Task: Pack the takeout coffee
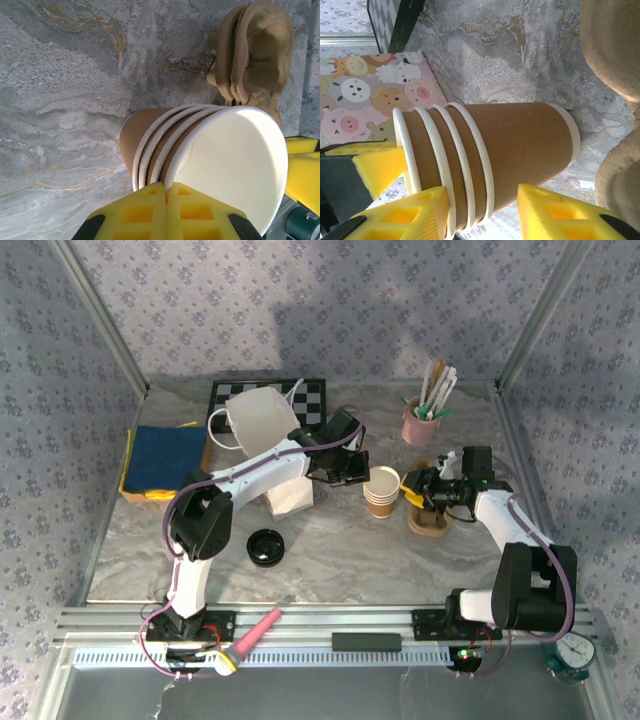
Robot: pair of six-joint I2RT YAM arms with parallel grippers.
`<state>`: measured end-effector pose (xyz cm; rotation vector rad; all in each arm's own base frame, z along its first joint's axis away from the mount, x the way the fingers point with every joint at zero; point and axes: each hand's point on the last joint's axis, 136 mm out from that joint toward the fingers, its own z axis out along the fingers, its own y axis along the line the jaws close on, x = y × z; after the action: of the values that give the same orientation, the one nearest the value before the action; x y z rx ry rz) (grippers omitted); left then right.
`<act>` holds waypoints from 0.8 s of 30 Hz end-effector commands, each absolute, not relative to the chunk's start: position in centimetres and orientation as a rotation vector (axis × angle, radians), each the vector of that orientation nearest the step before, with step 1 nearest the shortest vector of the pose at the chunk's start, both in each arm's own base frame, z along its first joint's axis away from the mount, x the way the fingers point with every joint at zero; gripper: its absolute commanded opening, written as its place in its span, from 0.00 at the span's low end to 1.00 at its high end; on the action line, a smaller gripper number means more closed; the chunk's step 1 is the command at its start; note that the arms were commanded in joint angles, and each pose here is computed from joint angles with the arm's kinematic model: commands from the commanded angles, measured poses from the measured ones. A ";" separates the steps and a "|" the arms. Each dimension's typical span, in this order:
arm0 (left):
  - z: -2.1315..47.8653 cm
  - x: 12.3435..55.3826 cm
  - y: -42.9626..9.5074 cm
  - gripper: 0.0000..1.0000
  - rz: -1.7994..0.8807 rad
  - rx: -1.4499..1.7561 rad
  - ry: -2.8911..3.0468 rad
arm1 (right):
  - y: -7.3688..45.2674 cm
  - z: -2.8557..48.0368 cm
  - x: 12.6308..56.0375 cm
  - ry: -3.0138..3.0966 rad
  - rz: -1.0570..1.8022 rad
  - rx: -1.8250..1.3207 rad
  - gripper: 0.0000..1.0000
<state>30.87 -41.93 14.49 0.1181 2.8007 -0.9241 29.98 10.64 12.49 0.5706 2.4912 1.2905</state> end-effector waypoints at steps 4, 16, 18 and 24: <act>15.7 30.1 -42.6 0.00 -1.015 0.132 2.784 | 11.7 13.0 29.4 2.487 1.394 0.564 0.44; 14.9 29.9 -42.6 0.00 -1.009 0.136 2.801 | 12.8 12.8 29.5 2.499 1.447 0.529 0.45; 14.9 29.8 -42.7 0.00 -1.013 0.139 2.801 | 12.8 12.6 29.5 2.506 1.442 0.531 0.46; 14.9 29.9 -42.7 0.00 -1.018 0.140 2.801 | 13.4 12.6 29.6 2.491 1.522 0.541 0.48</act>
<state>31.20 -41.15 13.75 0.0905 2.8146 -0.9152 30.63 11.89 12.98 0.5473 2.4573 1.4204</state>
